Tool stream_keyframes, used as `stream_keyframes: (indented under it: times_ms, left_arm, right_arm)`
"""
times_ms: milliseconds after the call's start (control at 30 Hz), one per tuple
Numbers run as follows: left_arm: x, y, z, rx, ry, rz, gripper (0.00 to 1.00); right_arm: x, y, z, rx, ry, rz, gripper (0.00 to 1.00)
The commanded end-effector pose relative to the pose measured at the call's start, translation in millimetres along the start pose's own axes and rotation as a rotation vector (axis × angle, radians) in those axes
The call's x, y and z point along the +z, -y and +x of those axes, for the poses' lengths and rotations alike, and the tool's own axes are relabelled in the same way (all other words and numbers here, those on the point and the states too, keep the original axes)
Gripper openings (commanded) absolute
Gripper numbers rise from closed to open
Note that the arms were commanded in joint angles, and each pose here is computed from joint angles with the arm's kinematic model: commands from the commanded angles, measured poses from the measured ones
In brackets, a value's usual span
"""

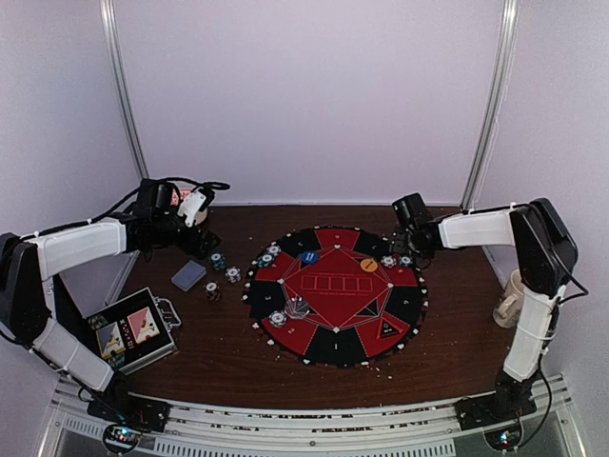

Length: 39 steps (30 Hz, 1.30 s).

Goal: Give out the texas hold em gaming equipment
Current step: Place the poker chips pile in the big blind area, then pick up the pile of poker chips from the pile of poker chips.

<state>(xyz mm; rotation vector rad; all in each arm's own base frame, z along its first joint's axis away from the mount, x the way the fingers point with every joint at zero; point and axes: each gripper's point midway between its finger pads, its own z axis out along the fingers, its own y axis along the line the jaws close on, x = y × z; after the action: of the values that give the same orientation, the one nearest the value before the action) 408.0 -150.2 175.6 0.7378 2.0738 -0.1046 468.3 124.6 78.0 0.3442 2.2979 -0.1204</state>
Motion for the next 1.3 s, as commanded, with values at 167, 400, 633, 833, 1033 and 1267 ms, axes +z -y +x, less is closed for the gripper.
stream_keyframes:
  times_ms: [167, 400, 633, 833, 1033, 1267]
  left_arm:
    - [19.0, -51.0, 1.6, -0.038, -0.051, 0.016, 0.98]
    - [45.4, -38.7, 21.1, -0.008, -0.142, 0.122, 0.98]
    - [73.3, -22.4, 49.6, -0.018, -0.240, 0.234, 0.98]
    - [92.1, -19.7, 54.9, -0.027, -0.269, 0.289, 0.98]
    - [105.5, -18.6, 58.2, -0.031, -0.290, 0.334, 0.98]
    - [110.4, -14.0, 71.4, -0.005, -0.331, 0.380, 0.96]
  right_arm:
    - [-106.1, -5.9, -21.9, -0.035, 0.117, -0.113, 0.87]
    - [-137.6, -31.1, 28.6, -0.157, 0.116, -0.199, 0.90]
    - [-129.2, -53.7, 68.8, -0.256, 0.090, -0.214, 0.90]
    - [-131.6, -57.8, 73.6, -0.272, 0.102, -0.214, 0.90]
    - [-132.5, -58.5, 74.0, -0.267, 0.109, -0.217, 0.90]
    - [-133.3, -59.6, 73.3, -0.267, 0.116, -0.216, 0.90]
